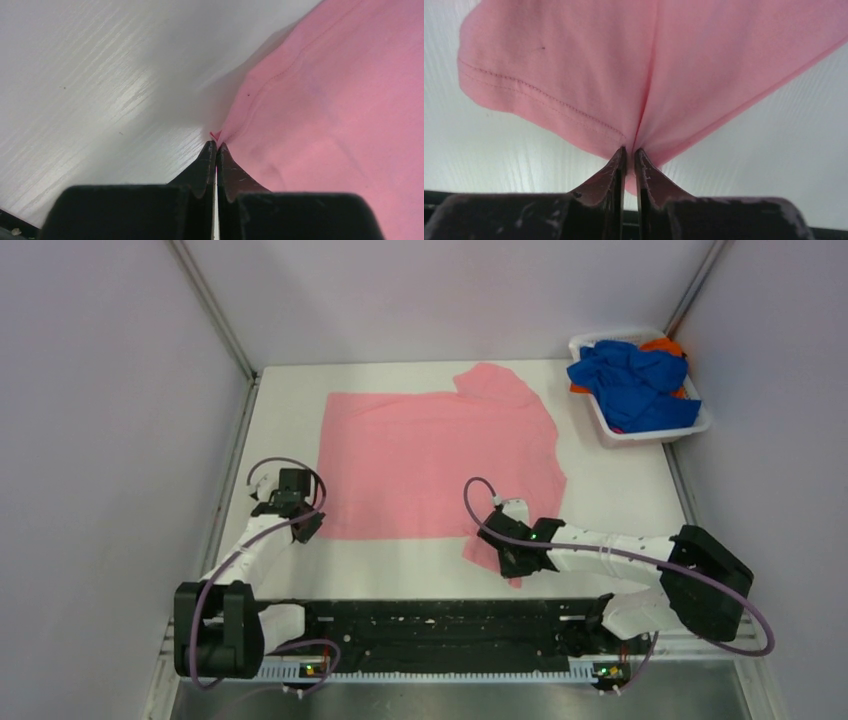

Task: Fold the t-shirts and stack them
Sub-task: Grab the side of the flattened tshirt closest away from the robot with both arms, then fold the flattened tshirt in 1/3 of the way

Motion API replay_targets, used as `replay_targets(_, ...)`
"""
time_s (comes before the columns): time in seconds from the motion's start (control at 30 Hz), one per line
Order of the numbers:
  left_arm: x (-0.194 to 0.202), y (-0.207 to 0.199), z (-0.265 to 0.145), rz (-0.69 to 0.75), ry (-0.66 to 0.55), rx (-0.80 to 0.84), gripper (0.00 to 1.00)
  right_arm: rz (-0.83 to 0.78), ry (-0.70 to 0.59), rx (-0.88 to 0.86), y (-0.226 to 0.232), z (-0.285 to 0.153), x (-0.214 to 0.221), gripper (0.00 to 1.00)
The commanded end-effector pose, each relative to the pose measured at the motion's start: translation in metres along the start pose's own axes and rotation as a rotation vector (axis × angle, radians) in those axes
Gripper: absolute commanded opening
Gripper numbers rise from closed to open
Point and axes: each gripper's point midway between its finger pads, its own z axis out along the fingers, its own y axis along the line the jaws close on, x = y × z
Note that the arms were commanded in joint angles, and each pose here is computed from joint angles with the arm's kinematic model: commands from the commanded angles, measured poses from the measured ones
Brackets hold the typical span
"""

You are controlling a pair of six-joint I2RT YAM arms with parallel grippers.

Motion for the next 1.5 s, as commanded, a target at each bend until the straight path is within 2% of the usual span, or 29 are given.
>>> replay_targets(0.0, 0.001, 0.02, -0.006, -0.032, -0.033, -0.055, 0.0, -0.024, 0.09, 0.128, -0.018, -0.009, 0.04, 0.05)
replay_targets(0.07, 0.003, 0.032, -0.01, -0.033, -0.04, -0.092, 0.0, -0.018, 0.084, 0.123, -0.014, -0.017, 0.045, 0.0)
replay_targets(0.23, 0.016, 0.044, -0.015, -0.046, -0.013, -0.094, 0.0, -0.016, 0.079, 0.055, -0.004, -0.031, 0.051, 0.0)
replay_targets(0.3, 0.02, 0.041, -0.016, -0.052, 0.002, -0.066, 0.0, -0.007, 0.031, 0.025, 0.0, -0.037, 0.04, 0.0)
replay_targets(0.4, 0.019, 0.031, -0.02, -0.062, 0.011, -0.015, 0.0, -0.013, -0.092, -0.008, 0.01, -0.047, 0.009, 0.0)
replay_targets(0.53, 0.008, 0.012, -0.024, -0.064, -0.004, 0.043, 0.0, 0.004, -0.287, -0.003, 0.019, -0.06, -0.056, 0.0)
replay_targets(0.8, -0.018, -0.025, -0.024, -0.046, -0.01, 0.077, 0.0, 0.112, -0.48, -0.022, 0.011, -0.076, -0.144, 0.0)
replay_targets(1.1, -0.044, -0.057, -0.009, -0.05, -0.025, 0.054, 0.0, 0.176, -0.557, 0.003, -0.02, -0.077, -0.206, 0.0)
replay_targets(1.47, -0.078, -0.087, 0.006, -0.052, -0.054, 0.038, 0.0, 0.22, -0.567, -0.001, -0.037, -0.058, -0.249, 0.0)
